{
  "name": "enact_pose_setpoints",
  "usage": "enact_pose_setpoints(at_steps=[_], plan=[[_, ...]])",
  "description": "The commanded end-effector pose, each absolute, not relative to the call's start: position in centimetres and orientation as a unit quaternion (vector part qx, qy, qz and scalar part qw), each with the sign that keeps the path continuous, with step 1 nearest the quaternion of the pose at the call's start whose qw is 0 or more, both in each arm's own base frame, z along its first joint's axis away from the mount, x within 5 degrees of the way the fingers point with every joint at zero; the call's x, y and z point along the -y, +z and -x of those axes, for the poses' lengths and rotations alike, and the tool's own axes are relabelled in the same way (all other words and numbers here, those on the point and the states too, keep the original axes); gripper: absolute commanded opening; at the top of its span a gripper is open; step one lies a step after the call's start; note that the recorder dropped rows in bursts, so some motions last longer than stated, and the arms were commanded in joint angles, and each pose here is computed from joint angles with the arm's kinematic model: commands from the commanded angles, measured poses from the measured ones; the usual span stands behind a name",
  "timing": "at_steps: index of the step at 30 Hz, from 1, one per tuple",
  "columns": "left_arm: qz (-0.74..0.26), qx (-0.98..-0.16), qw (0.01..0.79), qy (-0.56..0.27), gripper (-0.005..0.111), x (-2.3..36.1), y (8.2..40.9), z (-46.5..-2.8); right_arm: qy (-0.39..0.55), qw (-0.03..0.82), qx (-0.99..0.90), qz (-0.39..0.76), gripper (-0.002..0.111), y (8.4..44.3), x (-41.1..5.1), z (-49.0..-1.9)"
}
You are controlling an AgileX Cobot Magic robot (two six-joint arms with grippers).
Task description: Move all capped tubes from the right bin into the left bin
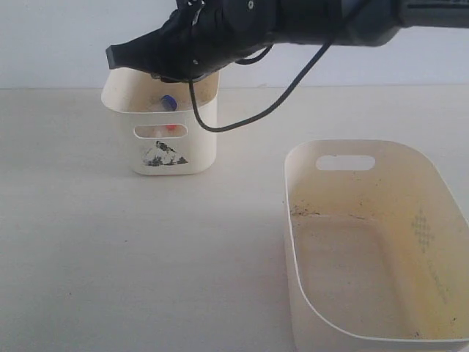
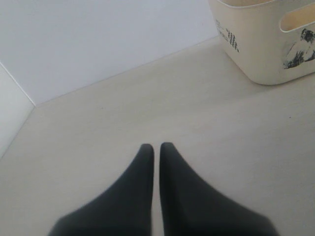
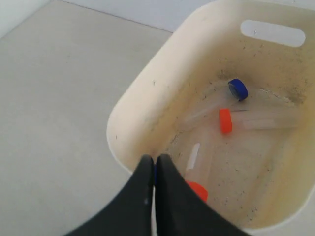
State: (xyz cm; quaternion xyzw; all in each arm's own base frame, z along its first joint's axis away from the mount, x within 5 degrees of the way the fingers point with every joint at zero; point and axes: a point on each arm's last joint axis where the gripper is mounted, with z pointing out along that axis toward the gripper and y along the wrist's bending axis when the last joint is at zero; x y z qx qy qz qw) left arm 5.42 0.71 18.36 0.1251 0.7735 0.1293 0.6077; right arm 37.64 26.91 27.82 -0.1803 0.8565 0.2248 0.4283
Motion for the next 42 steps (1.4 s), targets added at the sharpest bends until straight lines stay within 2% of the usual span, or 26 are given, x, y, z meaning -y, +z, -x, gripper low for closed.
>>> enact_pose_setpoints(at_steps=[1, 9, 16, 27, 32, 38, 42], plan=[[-0.123, -0.772, 0.611, 0.123, 0.004, -0.7, 18.5, -5.4, 0.196, 0.42, -0.858, 0.222, 0.001, 31.1, -25.7, -35.8], [-0.123, -0.772, 0.611, 0.123, 0.004, -0.7, 18.5, -5.4, 0.15, 0.351, -0.887, 0.26, 0.001, 34.6, -22.9, -32.0], [-0.123, -0.772, 0.611, 0.123, 0.004, -0.7, 18.5, -5.4, 0.116, 0.242, -0.922, 0.28, 0.001, 35.5, -20.8, -28.9], [-0.123, -0.772, 0.611, 0.123, 0.004, -0.7, 18.5, -5.4, 0.117, 0.241, -0.922, 0.28, 0.001, 35.6, -20.8, -28.7], [-0.123, -0.772, 0.611, 0.123, 0.004, -0.7, 18.5, -5.4, 0.115, 0.255, -0.918, 0.279, 0.001, 35.7, -20.8, -29.0], [-0.123, -0.772, 0.611, 0.123, 0.004, -0.7, 18.5, -5.4, 0.107, 0.323, -0.895, 0.289, 0.001, 37.7, -20.2, -28.7], [-0.123, -0.772, 0.611, 0.123, 0.004, -0.7, 18.5, -5.4, 0.132, 0.452, -0.838, 0.275, 0.001, 40.3, -18.0, -25.9]])
